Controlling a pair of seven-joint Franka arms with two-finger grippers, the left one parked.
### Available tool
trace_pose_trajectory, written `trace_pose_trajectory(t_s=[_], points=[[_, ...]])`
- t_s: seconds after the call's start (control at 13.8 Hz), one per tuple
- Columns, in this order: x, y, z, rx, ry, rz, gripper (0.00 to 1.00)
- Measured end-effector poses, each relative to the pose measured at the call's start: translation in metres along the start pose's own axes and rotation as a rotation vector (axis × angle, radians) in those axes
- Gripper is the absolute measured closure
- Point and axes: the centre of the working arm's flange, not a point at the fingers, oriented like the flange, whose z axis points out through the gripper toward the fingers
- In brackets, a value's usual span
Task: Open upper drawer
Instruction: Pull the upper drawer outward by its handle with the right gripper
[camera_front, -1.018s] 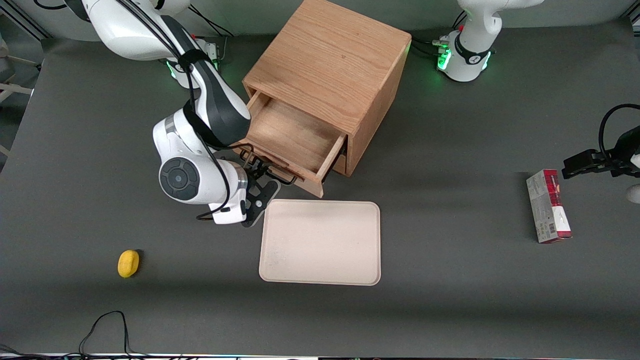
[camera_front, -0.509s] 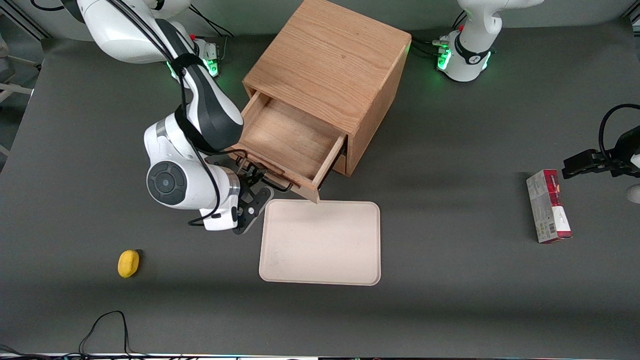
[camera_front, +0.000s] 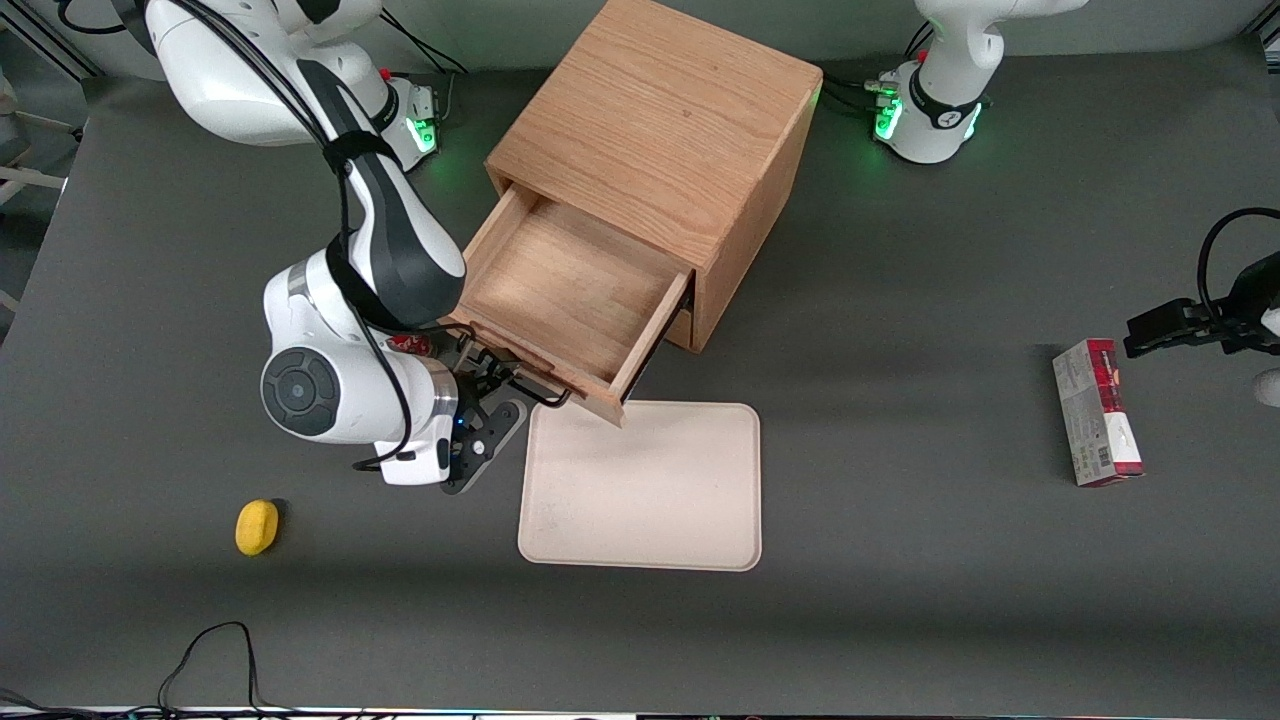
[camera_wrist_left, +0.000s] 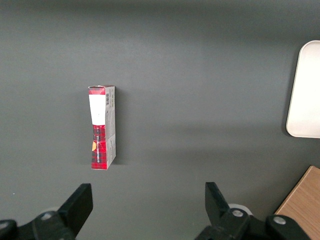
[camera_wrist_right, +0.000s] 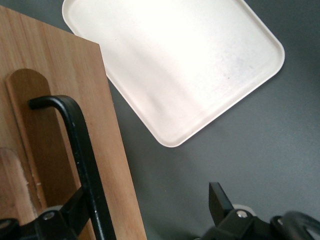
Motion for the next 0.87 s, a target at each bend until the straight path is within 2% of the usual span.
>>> trace_pose_trajectory(t_s=[0.87], points=[[0.001, 0.031, -0.011, -0.045, 0.054, 0.038, 0.00]])
